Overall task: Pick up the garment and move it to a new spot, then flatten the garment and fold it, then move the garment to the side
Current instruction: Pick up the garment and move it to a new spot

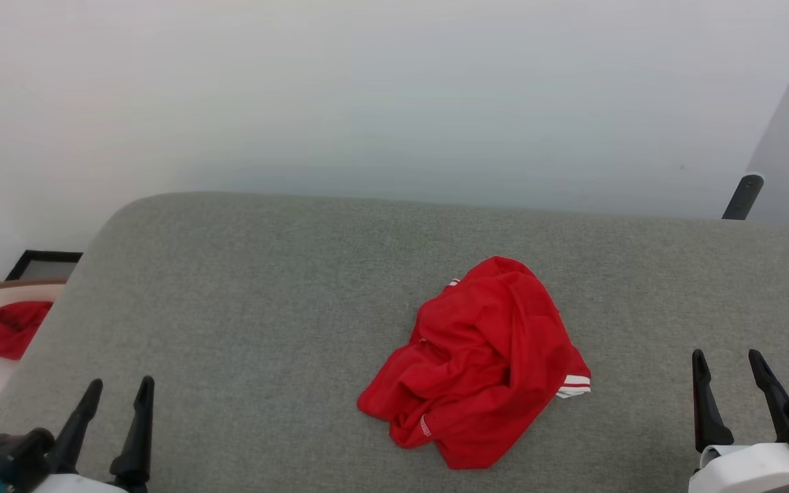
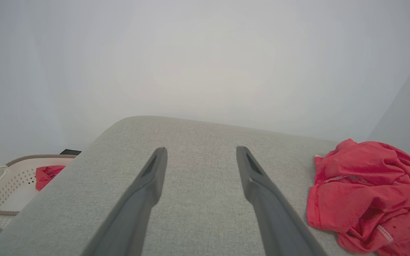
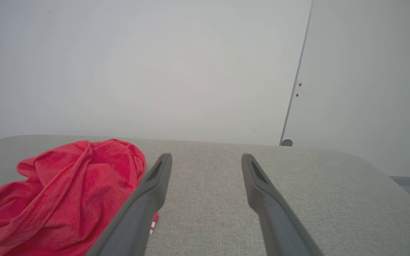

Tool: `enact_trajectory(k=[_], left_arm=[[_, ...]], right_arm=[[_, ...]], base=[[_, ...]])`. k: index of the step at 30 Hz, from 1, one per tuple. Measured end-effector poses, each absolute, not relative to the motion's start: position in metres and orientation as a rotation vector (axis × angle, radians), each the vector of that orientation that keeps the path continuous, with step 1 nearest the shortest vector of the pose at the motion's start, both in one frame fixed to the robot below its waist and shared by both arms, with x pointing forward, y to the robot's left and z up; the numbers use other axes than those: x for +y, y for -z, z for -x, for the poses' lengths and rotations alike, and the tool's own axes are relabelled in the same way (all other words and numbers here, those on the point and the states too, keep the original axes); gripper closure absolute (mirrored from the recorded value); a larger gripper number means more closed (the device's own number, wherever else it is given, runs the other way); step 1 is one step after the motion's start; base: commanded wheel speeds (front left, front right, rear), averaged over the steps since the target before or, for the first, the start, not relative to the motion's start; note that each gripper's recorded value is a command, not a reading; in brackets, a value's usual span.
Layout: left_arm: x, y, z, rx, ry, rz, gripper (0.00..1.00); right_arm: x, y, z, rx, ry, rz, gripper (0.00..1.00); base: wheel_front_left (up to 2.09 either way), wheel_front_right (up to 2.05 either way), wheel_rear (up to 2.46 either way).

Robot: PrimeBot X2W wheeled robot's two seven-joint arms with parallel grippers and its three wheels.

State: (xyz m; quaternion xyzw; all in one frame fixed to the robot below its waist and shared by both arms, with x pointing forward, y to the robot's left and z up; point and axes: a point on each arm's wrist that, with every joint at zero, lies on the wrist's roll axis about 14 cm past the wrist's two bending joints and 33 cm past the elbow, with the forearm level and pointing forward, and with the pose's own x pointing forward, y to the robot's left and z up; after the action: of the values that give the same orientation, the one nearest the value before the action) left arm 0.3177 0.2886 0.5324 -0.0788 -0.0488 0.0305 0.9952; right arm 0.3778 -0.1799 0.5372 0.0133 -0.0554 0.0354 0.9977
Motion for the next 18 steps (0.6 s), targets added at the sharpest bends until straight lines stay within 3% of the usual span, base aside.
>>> enact_trajectory(k=[18], left_arm=[[0.294,-0.535,-0.316,-0.089,-0.082,0.158,0.00]], right_arm=[[-0.145,-0.525,-0.397,-0.003,-0.170,-0.039,0.00]], base=[[0.00,0.00,0.00]])
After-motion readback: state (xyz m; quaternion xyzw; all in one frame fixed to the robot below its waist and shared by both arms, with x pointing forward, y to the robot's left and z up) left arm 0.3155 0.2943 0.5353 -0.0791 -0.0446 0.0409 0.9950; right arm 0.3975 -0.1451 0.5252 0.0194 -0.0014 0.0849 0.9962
